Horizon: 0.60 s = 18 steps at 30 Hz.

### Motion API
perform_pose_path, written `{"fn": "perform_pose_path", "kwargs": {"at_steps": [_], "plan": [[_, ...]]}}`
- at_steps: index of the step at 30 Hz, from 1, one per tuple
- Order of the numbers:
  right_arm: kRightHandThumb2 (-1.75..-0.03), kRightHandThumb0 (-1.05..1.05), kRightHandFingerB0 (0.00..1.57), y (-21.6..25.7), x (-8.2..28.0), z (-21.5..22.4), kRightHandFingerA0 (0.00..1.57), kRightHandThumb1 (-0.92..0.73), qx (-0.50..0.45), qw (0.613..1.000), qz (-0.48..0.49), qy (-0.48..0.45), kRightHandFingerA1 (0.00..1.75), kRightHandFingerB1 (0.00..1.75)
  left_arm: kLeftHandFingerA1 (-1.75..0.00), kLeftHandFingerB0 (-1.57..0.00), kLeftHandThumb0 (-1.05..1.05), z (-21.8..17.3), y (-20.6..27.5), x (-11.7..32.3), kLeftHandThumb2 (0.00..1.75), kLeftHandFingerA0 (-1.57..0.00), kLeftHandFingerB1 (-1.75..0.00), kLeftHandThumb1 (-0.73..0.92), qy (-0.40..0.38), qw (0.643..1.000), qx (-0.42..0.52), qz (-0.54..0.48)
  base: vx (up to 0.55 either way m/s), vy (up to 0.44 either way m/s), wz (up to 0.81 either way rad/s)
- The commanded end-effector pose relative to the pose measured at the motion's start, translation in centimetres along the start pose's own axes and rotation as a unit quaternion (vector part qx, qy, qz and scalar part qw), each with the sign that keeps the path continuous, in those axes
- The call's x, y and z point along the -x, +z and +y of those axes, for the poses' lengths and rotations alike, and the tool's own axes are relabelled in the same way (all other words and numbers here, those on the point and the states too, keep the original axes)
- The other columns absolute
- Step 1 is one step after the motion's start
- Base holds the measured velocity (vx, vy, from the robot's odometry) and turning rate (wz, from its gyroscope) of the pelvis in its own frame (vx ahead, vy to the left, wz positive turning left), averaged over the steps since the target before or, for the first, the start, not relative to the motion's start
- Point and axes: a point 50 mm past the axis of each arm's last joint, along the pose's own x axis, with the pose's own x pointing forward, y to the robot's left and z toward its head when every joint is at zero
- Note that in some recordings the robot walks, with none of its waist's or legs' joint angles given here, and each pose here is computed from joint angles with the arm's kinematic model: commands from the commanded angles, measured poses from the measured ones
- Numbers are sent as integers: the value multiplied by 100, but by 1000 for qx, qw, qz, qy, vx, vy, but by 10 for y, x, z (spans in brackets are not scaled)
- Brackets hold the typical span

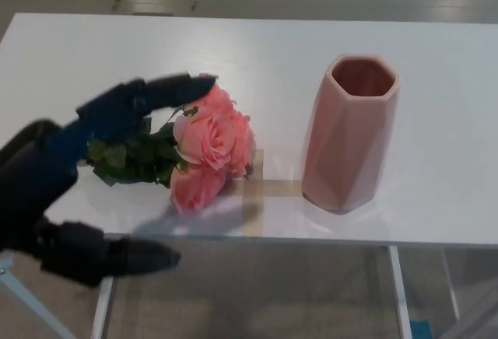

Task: Use the left hand to pick up the rose and then lift and insert it into the pink vase.

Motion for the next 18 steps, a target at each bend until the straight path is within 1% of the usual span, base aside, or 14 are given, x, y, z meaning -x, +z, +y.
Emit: {"fn": "perform_pose_path", "kwargs": {"at_steps": [1, 2, 7, 8, 12, 13, 16, 17, 18], "plan": [[-55, -24, 60, -4, 1, -5, 72, -52, 8, 1000, 4, -4, 51, 45, -6, -9, -56, 17, -35, -25, 75, 0, -24, 36, 11, 981, -146, 127, 0, 0, 0], [-55, -24, 60, -4, 1, -5, 72, -52, 8, 1000, 4, -4, 51, 45, -8, -5, -56, 19, -41, -29, 76, 0, -24, 35, 7, 975, -167, 147, 0, 0, 0], [-55, -24, 60, -5, 1, -5, 72, -52, 11, 1000, 4, -5, 51, 45, -9, -2, -55, 21, -61, -37, 75, 0, -24, 34, -10, 958, -208, 196, 0, 0, 0], [-55, -24, 60, -6, 1, -4, 72, -52, 11, 1000, 5, -4, 51, 45, -10, -1, -64, 21, -68, -39, 55, 0, -25, 39, -18, 953, -216, 214, 0, 0, 0], [-55, -24, 59, -6, 1, -4, 72, -52, 10, 1000, 5, -3, 51, 45, -10, -1, -63, 23, -82, -41, 54, 0, -25, 39, -34, 942, -223, 248, 0, 0, 0], [-55, -24, 60, -6, 1, -4, 72, -52, 9, 1000, 5, -2, 51, 45, -7, -3, -54, 24, -86, -42, 74, 0, -23, 35, -38, 939, -225, 257, 0, 0, 0], [-55, -24, 60, -7, 2, -4, 72, -52, 7, 1000, 5, -2, 51, 45, -6, -5, -54, 25, -92, -44, 74, 0, -23, 35, -45, 935, -228, 269, 0, 0, 0], [-55, -24, 60, -6, 1, -5, 72, -52, 8, 1000, 6, -1, 51, 45, -7, -7, -53, 25, -97, -46, 73, 0, -24, 35, -54, 930, -233, 279, 0, 0, 0], [-55, -24, 60, -6, 1, -4, 72, -52, 8, 1000, 7, -1, 51, 45, -10, -5, -51, 25, -100, -47, 73, 0, -25, 34, -62, 926, -238, 287, 0, 0, 0]]}}
